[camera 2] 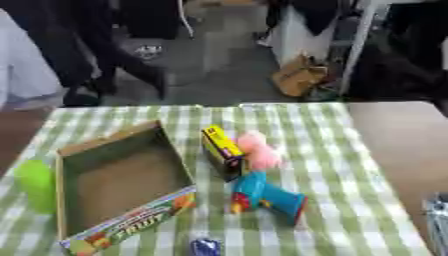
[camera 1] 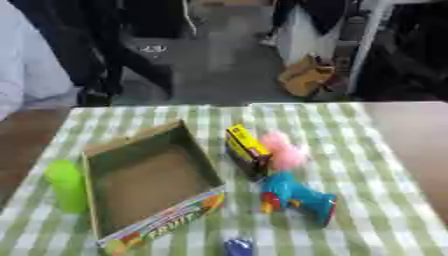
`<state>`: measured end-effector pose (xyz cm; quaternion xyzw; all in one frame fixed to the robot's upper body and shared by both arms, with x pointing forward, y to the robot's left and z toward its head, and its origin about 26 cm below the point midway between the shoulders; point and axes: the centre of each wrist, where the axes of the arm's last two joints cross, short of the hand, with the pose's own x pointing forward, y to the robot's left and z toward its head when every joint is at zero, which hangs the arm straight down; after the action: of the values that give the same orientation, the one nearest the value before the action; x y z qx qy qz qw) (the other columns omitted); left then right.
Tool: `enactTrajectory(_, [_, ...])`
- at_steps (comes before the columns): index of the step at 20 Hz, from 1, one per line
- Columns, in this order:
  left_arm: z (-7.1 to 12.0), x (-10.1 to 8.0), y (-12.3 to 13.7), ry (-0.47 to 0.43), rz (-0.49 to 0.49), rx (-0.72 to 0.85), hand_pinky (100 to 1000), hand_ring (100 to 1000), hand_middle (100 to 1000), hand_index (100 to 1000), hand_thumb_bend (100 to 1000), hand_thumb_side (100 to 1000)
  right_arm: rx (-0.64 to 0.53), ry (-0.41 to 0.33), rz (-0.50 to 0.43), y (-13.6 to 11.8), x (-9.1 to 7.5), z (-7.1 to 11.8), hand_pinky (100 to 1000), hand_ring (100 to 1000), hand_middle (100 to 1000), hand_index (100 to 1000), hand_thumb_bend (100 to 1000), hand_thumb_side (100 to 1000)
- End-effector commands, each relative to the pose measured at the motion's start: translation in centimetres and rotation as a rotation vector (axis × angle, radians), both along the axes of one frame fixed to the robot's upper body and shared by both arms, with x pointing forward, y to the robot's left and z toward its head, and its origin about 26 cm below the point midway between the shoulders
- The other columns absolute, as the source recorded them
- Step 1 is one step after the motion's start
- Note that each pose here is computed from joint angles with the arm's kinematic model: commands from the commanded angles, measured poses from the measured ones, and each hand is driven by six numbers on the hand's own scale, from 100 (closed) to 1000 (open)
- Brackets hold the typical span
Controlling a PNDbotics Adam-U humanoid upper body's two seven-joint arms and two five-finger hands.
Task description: Pick up objects on the table and place them in the box.
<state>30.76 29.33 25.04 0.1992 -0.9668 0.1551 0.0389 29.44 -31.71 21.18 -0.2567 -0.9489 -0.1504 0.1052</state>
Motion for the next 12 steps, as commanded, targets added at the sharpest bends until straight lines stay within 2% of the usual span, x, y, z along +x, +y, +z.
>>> enactTrajectory(1, [0.90,-0.32,0.25,-0.036,0.010,0.019,877,896,913,941,172,1000,-0.019,-0.036,-0.004,-0.14,-0.22,0.89,801,816,820,887,100,1000])
enactTrajectory(12, [0.79,-0.33,0.28,-0.031,0.012,0.018,877,896,913,941,172,1000,-0.048,-0.025,0.002,-0.24,-0.23,1.22,811,831,832,892,100,1000])
